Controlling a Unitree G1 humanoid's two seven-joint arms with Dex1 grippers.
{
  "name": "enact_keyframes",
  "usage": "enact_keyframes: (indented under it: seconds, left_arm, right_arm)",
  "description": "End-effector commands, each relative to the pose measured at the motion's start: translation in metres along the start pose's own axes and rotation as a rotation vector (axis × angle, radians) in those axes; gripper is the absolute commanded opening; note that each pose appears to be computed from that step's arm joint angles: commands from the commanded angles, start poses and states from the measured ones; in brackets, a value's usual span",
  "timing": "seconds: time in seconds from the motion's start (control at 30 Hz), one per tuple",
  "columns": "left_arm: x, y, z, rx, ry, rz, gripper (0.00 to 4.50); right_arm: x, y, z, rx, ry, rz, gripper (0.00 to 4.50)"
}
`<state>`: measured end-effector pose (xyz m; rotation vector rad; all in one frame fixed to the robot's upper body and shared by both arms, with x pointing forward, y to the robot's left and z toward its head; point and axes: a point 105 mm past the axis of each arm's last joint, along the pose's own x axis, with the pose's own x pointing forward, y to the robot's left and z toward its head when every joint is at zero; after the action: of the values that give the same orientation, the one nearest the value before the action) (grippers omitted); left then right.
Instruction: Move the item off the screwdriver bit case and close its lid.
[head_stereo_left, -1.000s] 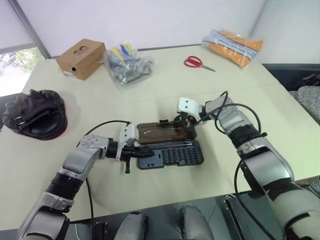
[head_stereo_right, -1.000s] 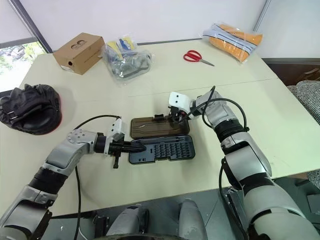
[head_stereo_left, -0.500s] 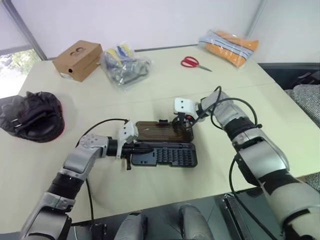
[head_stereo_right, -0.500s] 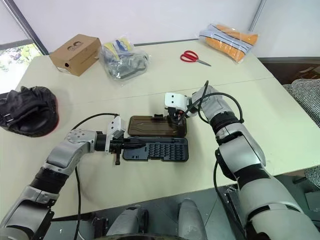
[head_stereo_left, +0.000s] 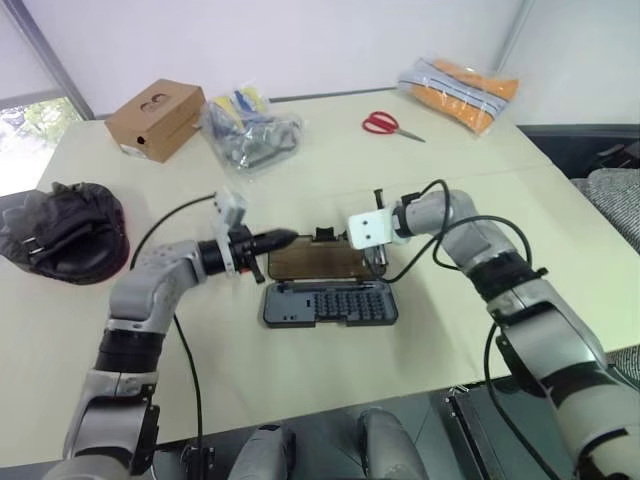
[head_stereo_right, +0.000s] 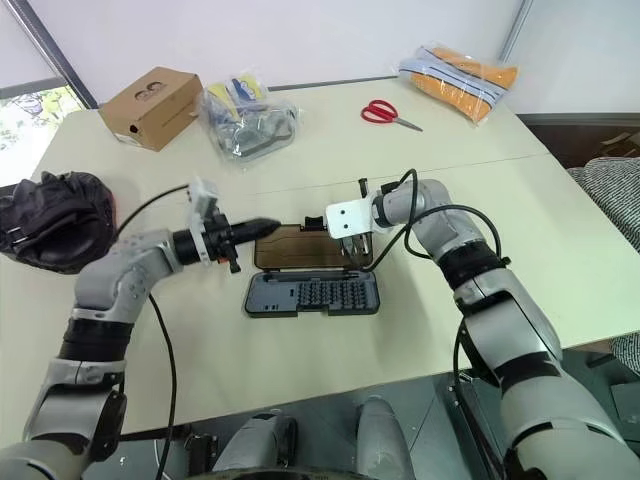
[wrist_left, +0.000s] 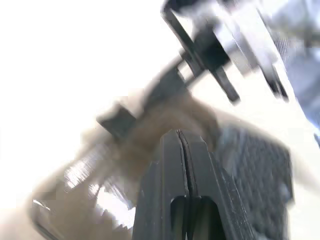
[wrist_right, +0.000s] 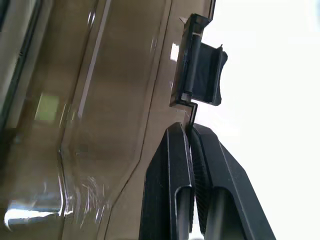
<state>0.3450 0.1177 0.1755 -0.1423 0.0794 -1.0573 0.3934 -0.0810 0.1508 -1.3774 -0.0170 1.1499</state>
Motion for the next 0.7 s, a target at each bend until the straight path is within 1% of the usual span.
enact_keyframes:
  seconds: [0.03,0.17,0.3,0.37,0.4,0.5,0.63,0.7]
  left_arm:
    - [-0.004,0.003,0.030,-0.015,-0.103,0.021,0.00]
    - [-0.009,0.022,0.044,-0.034,-0.146,0.100,0.00]
    - [-0.014,0.045,0.041,-0.033,-0.131,0.182,0.00]
    - [-0.016,0.059,0.030,-0.019,-0.095,0.237,0.00]
    - [-0.015,0.064,0.020,-0.003,-0.055,0.252,0.00]
    - [-0.012,0.070,0.001,0.030,0.023,0.259,0.00]
    - [-0.005,0.059,-0.035,0.083,0.167,0.168,0.00]
    - [-0.004,0.056,-0.042,0.100,0.193,0.136,0.00]
  right_arm:
    - [-0.012,-0.008,0.010,-0.085,0.015,-0.081,0.03]
    - [-0.020,-0.005,0.023,-0.139,0.016,-0.138,0.03]
    - [-0.025,-0.001,0.031,-0.179,0.036,-0.171,0.03]
    - [-0.026,0.000,0.036,-0.189,0.041,-0.182,0.03]
    - [-0.027,0.000,0.038,-0.189,0.041,-0.190,0.03]
    - [-0.028,-0.002,0.041,-0.186,0.044,-0.204,0.03]
    - [-0.031,-0.005,0.043,-0.184,0.049,-0.222,0.03]
    - [-0.032,-0.007,0.043,-0.181,0.054,-0.229,0.03]
